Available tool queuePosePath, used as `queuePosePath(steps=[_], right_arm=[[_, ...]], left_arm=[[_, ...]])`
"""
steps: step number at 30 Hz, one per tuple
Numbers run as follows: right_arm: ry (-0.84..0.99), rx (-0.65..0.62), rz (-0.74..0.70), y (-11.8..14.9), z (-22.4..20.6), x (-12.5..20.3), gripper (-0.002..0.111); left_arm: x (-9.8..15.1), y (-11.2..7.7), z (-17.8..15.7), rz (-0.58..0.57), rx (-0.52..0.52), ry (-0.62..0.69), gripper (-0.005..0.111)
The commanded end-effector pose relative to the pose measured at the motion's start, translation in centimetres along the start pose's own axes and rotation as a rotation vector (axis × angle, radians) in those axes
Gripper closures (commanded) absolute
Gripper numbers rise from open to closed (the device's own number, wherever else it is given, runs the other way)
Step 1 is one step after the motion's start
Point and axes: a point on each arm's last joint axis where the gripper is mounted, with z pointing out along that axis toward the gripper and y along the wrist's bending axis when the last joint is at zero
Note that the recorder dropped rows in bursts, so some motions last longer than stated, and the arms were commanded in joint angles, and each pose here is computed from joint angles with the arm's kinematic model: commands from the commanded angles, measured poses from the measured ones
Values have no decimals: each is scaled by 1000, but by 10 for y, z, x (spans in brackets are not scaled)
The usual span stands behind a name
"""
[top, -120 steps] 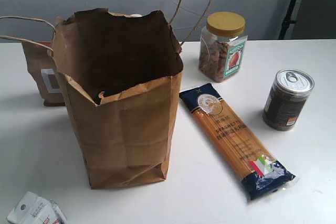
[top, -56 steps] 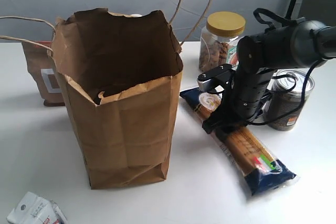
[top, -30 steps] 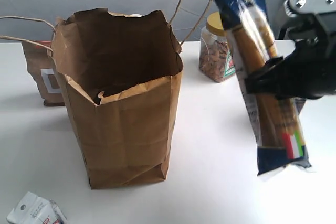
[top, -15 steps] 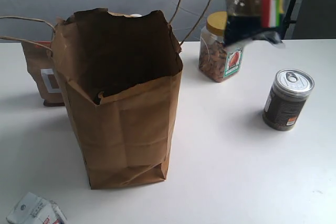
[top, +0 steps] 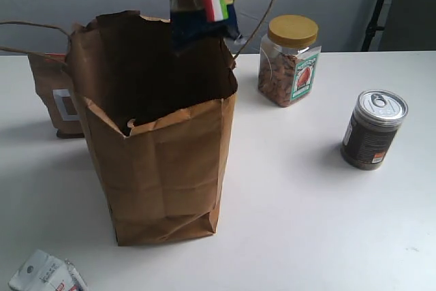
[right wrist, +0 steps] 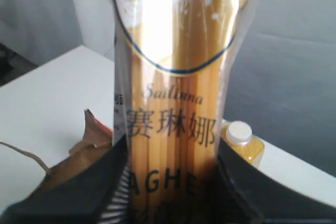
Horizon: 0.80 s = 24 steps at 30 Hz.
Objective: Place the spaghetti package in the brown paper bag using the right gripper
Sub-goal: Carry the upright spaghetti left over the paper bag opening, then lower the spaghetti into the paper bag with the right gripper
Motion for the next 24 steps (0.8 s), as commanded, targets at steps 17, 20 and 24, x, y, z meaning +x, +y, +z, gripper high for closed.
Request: queuePosePath(steps=[17, 20, 24], right_arm=[[22, -84, -64, 43, 45, 22, 108], [33, -88, -81, 47, 45, 23, 108], [77, -90, -96, 50, 50, 38, 108]], left_arm=[[1, 0, 1, -9, -2, 2, 107], [1, 0, 1, -9, -2, 2, 107], [1, 0, 1, -9, -2, 2, 107]])
